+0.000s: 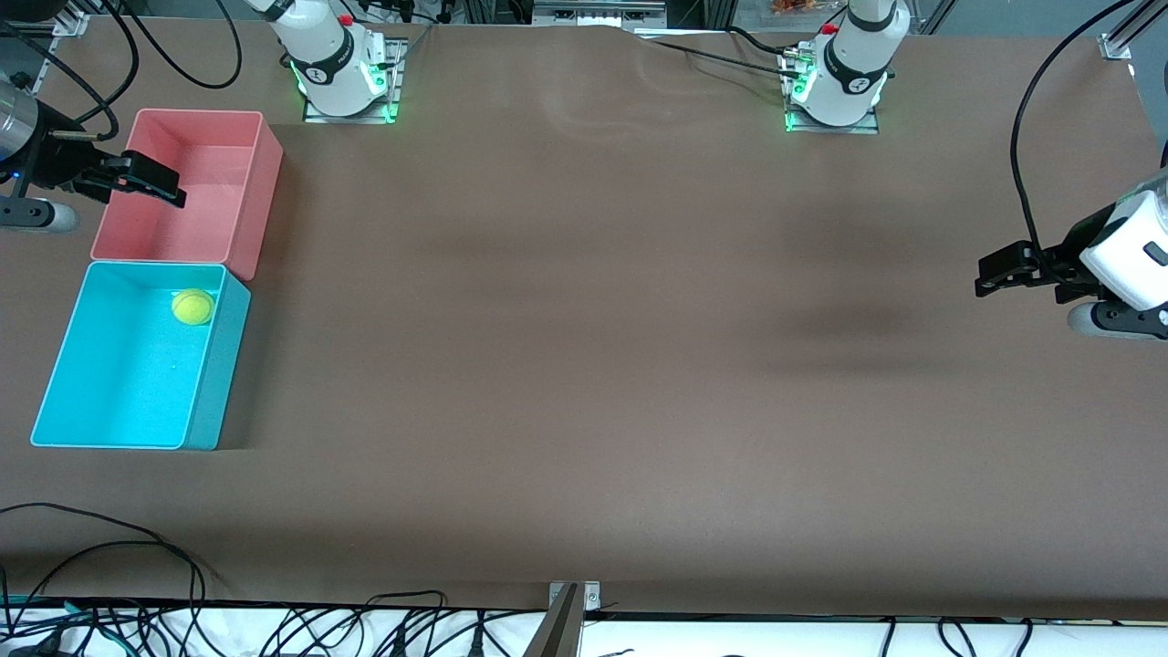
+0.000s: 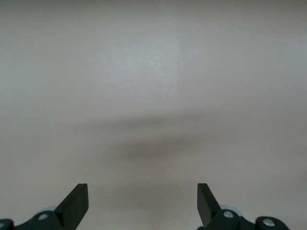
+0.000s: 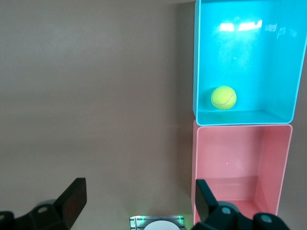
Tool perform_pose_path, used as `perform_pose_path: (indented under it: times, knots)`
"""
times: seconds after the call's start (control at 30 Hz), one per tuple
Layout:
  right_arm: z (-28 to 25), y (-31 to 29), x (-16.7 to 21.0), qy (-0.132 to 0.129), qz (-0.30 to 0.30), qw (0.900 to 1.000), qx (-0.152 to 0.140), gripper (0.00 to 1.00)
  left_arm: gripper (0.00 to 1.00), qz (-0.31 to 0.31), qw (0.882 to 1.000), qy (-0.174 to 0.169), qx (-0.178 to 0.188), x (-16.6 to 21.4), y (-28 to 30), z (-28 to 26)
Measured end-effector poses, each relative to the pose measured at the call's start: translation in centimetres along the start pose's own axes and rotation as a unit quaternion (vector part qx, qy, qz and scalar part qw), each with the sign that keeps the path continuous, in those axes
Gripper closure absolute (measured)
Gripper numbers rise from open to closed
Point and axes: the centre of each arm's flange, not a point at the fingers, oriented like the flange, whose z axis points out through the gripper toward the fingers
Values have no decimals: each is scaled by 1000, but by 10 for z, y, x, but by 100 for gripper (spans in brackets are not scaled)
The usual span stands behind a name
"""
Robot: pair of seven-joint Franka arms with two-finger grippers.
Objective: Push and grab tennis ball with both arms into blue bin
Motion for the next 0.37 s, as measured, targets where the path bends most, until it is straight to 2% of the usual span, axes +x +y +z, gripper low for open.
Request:
perform_pose_path:
  times: [0.37]
  knots:
    - [-1,-13,0,4,-13,1000,-1,0,0,0,1000,0,0,0,0,0]
